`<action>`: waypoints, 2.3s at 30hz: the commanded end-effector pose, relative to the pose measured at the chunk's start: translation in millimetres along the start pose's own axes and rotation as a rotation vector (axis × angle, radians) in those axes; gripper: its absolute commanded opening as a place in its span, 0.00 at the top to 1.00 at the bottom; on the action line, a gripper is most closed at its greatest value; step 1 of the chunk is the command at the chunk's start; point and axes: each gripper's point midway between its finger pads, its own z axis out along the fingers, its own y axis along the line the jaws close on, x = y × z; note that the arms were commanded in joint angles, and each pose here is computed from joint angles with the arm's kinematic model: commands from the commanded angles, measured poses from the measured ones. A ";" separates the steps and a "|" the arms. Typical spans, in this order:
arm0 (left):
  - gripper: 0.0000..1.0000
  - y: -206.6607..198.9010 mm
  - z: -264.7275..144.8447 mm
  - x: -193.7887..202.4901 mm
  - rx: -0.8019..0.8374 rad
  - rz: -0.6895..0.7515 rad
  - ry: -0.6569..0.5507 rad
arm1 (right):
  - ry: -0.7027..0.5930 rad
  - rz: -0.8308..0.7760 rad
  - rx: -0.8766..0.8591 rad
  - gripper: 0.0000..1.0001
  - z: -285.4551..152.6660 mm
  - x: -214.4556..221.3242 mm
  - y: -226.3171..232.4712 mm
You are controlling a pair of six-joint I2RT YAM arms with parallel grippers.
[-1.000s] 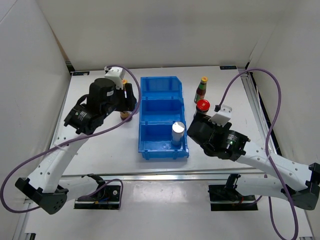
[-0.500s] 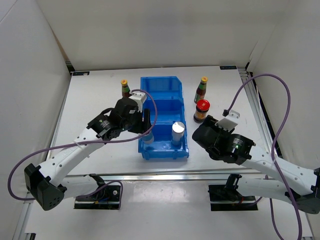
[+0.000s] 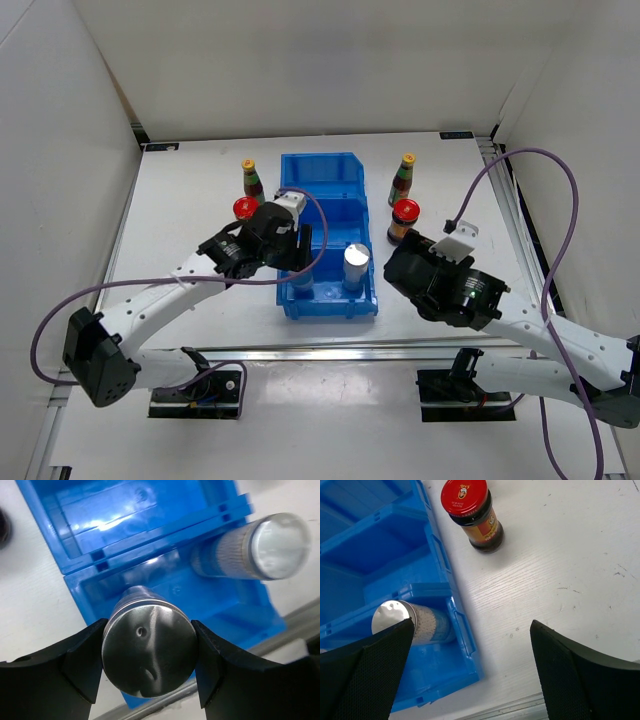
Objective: Organize the condiment bottles
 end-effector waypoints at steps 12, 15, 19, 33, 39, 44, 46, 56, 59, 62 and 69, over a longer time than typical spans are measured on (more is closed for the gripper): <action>0.31 3.3 30.0 -13.3 -0.037 0.007 -0.078 | -0.051 0.046 0.010 0.00 0.9 -8.8 -0.4; 0.07 3.3 30.0 -13.3 -0.037 0.007 -0.078 | -0.051 0.046 0.010 0.00 0.9 -8.8 -0.4; 0.00 -0.9 19.3 -26.7 -0.018 0.009 -0.125 | -0.060 0.055 0.013 0.00 1.1 -10.4 -0.5; 0.00 74.7 -93.5 -79.3 -0.362 0.175 -0.453 | -0.054 -0.390 0.004 0.00 37.1 -40.6 17.2; 0.00 126.4 -104.1 -50.1 -0.562 0.178 -0.444 | 0.024 -0.324 -0.086 0.00 79.5 -67.7 5.7; 0.00 141.8 -103.6 -26.5 -0.562 0.133 -0.449 | 0.040 -0.369 -0.264 0.00 102.8 -84.1 22.1; 0.00 142.1 -99.9 -20.0 -0.549 0.124 -0.451 | 0.038 -0.414 -0.290 0.00 116.5 -84.3 29.2; 0.00 137.4 -85.0 -17.9 -0.504 0.116 -0.463 | 0.167 -0.499 -0.282 0.00 171.2 -60.3 48.1; 0.00 135.2 -81.4 -18.6 -0.493 0.108 -0.463 | 0.200 -0.512 -0.247 0.00 184.4 -51.9 44.7; 0.00 135.2 -81.4 -18.7 -0.493 0.108 -0.463 | 0.250 -0.522 -0.181 0.00 197.6 -47.5 39.4; 0.00 135.7 -80.1 -17.2 -0.490 0.104 -0.474 | 0.335 -0.530 -0.121 0.00 212.6 -27.5 30.3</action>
